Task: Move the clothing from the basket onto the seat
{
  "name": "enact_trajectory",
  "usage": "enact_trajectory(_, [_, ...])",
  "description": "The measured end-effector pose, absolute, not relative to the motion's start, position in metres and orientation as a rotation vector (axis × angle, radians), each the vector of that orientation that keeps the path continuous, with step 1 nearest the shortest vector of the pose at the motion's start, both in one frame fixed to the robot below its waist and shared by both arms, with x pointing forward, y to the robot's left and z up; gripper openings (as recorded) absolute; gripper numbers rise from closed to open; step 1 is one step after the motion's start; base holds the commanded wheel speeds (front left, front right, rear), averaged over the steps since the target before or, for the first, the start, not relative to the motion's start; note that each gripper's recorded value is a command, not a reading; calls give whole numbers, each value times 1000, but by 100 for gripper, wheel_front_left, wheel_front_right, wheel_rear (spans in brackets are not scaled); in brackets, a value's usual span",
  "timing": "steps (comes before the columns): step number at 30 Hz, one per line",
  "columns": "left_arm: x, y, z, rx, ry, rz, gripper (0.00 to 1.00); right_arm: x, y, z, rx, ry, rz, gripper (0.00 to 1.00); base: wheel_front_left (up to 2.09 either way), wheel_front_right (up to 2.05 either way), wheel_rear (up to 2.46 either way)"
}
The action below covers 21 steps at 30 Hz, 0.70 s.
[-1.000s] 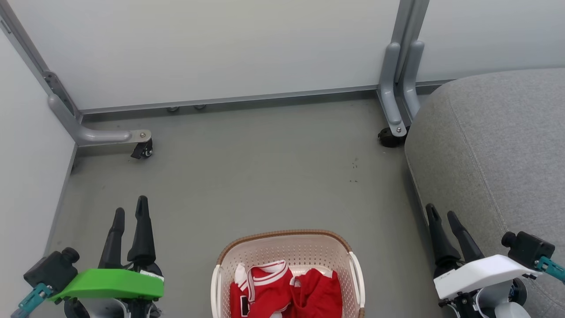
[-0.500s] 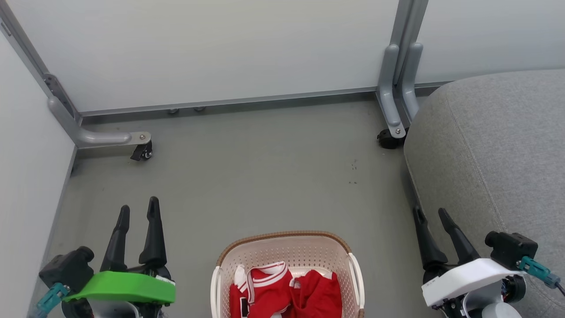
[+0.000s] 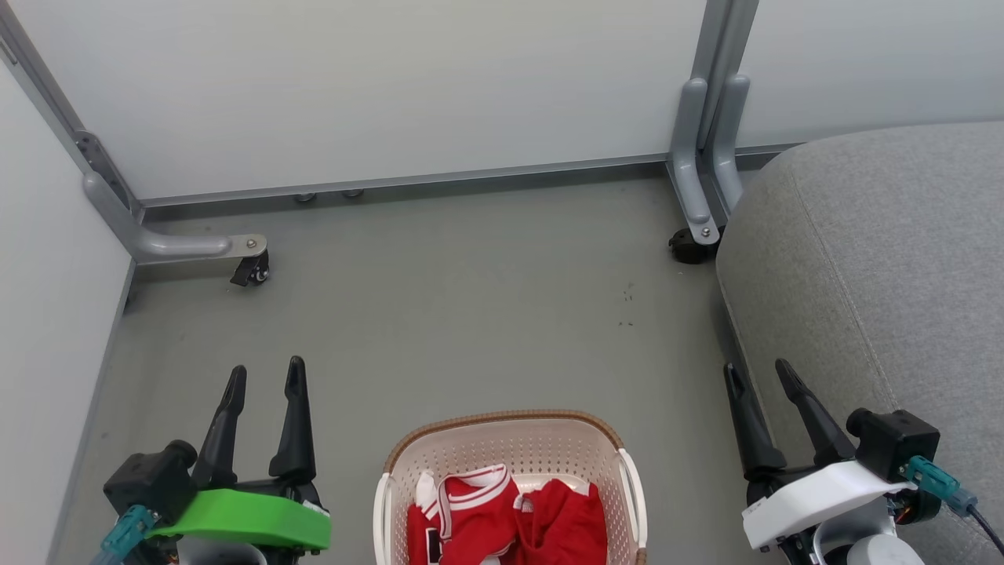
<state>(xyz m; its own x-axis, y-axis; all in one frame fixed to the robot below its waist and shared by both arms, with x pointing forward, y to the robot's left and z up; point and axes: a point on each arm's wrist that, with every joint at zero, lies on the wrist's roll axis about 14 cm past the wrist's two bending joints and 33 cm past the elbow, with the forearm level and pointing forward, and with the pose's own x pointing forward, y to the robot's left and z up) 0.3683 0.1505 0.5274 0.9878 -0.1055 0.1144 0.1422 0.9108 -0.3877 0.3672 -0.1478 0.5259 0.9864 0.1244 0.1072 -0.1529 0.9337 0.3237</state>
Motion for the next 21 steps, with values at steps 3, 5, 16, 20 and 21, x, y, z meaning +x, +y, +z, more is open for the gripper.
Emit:
enact_trajectory(3, [367,152,525,-400,-89,-123,100,367,-145,528,312,-97,152,100,0,0,0])
enact_trajectory(5, [366,152,524,-398,-89,-120,100,366,-143,530,299,-103,159,100,0,0,0])
enact_trajectory(16, [364,146,525,-321,-105,-145,100,364,-136,538,198,-142,188,100,0,0,0])
enact_trajectory(20, [363,143,525,-288,-110,-155,100,363,-134,538,165,-149,197,100,0,0,0])
enact_trajectory(21, [363,142,525,-280,-110,-157,100,362,-133,539,157,-152,200,100,0,0,0])
